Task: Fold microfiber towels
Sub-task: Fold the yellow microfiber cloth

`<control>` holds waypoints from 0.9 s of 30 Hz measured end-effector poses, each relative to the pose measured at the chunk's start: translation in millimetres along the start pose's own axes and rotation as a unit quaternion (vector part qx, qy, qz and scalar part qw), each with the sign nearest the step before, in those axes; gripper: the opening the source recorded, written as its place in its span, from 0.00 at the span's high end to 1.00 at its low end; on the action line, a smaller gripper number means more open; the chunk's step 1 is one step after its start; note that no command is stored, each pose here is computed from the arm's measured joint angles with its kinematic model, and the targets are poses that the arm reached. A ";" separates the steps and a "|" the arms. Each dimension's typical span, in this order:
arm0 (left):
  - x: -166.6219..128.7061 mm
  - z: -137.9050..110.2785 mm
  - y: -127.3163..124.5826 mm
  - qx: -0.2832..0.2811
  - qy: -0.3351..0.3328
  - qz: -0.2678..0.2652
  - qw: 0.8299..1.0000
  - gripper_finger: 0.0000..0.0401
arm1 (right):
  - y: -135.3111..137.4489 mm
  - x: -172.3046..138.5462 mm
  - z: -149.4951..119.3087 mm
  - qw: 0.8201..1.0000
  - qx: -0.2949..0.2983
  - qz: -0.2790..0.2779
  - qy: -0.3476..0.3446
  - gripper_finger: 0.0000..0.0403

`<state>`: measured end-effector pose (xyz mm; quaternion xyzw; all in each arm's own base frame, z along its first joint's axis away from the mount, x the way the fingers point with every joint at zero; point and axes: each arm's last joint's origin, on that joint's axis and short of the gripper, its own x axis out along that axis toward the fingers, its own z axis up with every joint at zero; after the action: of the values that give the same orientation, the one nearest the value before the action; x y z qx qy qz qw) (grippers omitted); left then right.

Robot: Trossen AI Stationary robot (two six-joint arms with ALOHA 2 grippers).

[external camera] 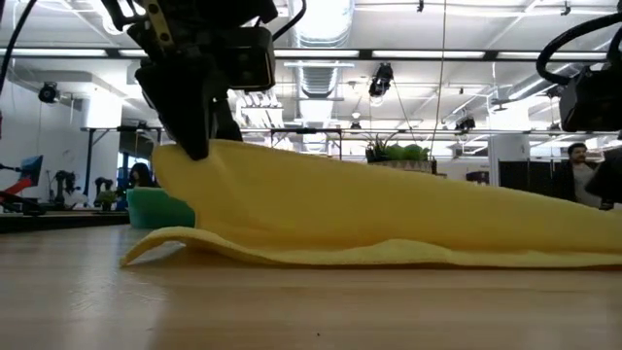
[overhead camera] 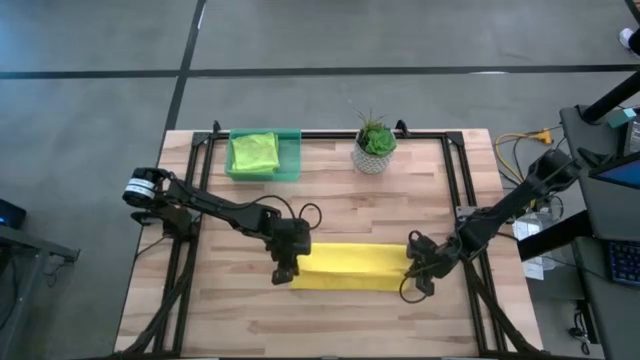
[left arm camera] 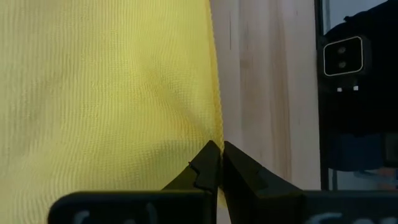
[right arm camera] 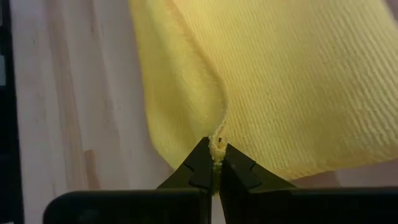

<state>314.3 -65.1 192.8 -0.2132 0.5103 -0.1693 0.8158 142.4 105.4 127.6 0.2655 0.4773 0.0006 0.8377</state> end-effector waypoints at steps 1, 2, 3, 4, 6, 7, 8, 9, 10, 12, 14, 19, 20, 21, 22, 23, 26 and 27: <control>0.7 -1.0 0.5 0.000 0.001 -0.002 1.000 1.00 | 0.6 1.5 0.0 1.000 0.000 0.001 0.001 0.98; 1.7 -2.3 1.4 0.000 0.001 -0.004 1.000 1.00 | 0.5 2.6 -0.6 1.000 0.001 -0.001 0.004 0.98; 2.9 -3.4 2.3 0.001 -0.001 -0.007 1.000 1.00 | 0.1 3.3 -1.1 1.000 0.001 -0.003 0.006 0.98; 4.4 -4.9 3.2 0.000 -0.003 -0.012 1.000 1.00 | 0.3 4.0 -1.2 1.000 0.002 -0.002 0.008 0.98; 8.0 -9.0 6.0 -0.008 -0.008 -0.018 1.000 1.00 | 1.2 5.0 -1.2 1.000 0.001 0.002 0.009 0.98; 9.7 -11.4 7.7 -0.013 -0.009 -0.019 1.000 1.00 | 1.6 5.1 -1.3 1.000 0.001 0.005 0.010 0.98; 11.0 -13.6 9.2 -0.017 -0.009 -0.019 1.000 1.00 | 2.1 5.3 -1.2 1.000 0.001 0.009 0.012 0.98; 12.0 -15.6 10.4 -0.018 -0.006 -0.018 1.000 1.00 | 2.3 5.5 -1.5 1.000 0.001 0.010 0.015 0.98; 12.7 -17.2 11.4 -0.019 -0.005 -0.018 1.000 1.00 | 2.4 5.4 -2.0 1.000 0.000 0.011 0.018 0.97; 14.2 -20.8 13.5 -0.021 -0.001 -0.016 1.000 0.99 | 3.3 5.0 -2.2 1.000 -0.002 0.020 0.024 0.95; 15.3 -24.2 14.9 -0.025 0.008 -0.016 1.000 0.96 | 4.1 4.9 -2.5 0.999 -0.003 0.028 0.032 0.91; 15.4 -24.5 14.9 -0.025 0.009 -0.020 0.999 0.82 | 5.4 3.3 -2.6 0.998 -0.003 0.043 0.044 0.79; 15.1 -24.5 14.6 -0.026 0.010 -0.023 0.999 0.79 | 5.9 2.2 -2.3 0.998 -0.002 0.047 0.044 0.76; 14.2 -24.4 13.9 -0.031 0.011 -0.029 0.999 0.76 | 6.3 1.1 -2.0 0.998 -0.002 0.051 0.044 0.74; 12.9 -24.2 13.9 -0.038 0.012 -0.036 0.999 0.73 | 6.9 -0.3 -1.7 0.997 -0.002 0.057 0.045 0.72; 11.8 -23.9 13.2 -0.043 0.015 -0.047 0.998 0.71 | 7.6 -1.9 -1.2 0.997 -0.003 0.064 0.045 0.70; 9.9 -24.4 10.6 -0.065 0.029 -0.080 0.994 0.67 | 9.7 -7.5 -0.6 0.996 -0.004 0.080 0.040 0.65; 9.3 -24.6 9.8 -0.074 0.033 -0.089 0.993 0.67 | 10.1 -9.3 -0.5 0.996 -0.004 0.084 0.039 0.64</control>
<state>296.6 -65.6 171.1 -0.3115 0.5273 -0.2099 0.7622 139.4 112.0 139.4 0.3007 0.4856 0.0837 0.8165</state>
